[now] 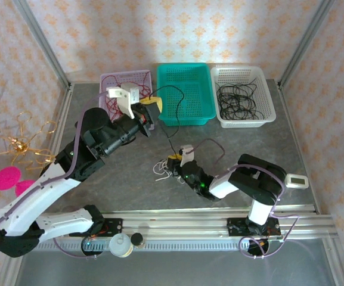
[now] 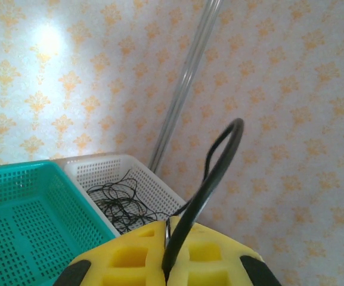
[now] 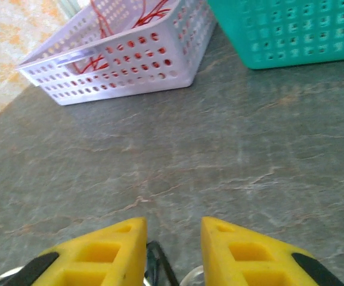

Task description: Untangle the cables

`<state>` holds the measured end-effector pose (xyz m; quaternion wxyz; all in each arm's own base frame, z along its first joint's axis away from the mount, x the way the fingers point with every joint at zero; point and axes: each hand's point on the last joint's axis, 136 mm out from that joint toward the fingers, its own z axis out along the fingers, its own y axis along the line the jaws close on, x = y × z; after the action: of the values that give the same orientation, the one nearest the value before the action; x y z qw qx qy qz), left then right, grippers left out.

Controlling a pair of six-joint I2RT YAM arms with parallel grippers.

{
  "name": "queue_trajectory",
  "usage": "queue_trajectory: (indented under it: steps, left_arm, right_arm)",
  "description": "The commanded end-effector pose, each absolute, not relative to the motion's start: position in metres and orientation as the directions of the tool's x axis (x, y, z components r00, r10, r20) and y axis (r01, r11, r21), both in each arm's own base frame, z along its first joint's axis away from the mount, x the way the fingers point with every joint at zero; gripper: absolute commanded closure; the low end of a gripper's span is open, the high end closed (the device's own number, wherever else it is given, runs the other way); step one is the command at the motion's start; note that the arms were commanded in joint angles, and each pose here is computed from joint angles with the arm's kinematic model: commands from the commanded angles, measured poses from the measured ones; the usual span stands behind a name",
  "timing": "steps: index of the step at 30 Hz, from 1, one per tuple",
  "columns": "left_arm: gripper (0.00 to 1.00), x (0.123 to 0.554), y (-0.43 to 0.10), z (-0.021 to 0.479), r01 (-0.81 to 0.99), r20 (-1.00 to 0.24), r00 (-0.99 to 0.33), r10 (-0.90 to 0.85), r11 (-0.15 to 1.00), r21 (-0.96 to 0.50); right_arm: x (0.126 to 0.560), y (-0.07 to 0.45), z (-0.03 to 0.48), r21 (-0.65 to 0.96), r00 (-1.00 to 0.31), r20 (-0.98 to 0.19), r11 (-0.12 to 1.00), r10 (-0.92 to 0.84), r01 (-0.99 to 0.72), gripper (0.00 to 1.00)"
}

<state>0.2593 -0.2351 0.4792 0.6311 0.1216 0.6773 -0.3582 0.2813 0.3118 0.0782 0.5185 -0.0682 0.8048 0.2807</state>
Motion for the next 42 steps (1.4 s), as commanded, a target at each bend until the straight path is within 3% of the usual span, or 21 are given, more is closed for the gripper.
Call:
queue_trajectory:
  steps: [1,17,28,37,42]
  left_arm:
    - [1.00,0.247,-0.217,0.536,0.631,-0.946,-0.035,-0.324,0.727,-0.272]
    - [1.00,0.232,-0.179,0.649,0.550,-0.927,0.264,-0.266,0.831,-0.082]
    - [1.00,0.234,-0.159,0.697,0.428,-0.890,0.408,-0.203,0.904,-0.010]
    - [1.00,0.249,-0.159,0.703,0.355,-0.890,0.432,-0.143,0.935,0.023]
    - [1.00,0.275,-0.155,0.684,0.264,-0.908,0.412,-0.081,0.964,0.033]
  right_arm:
    - [0.291,0.285,0.051,0.320,-0.487,-0.864,0.886,0.128,-0.336,0.69]
    - [0.300,0.294,0.016,0.287,-0.534,-0.843,0.894,0.065,-0.344,0.68]
    - [0.304,0.295,0.013,0.297,-0.544,-0.837,0.887,0.064,-0.353,0.63]
    - [0.308,0.293,0.009,0.311,-0.557,-0.827,0.888,0.077,-0.338,0.61]
    - [0.315,0.294,0.018,0.344,-0.562,-0.821,0.872,0.100,-0.347,0.53]
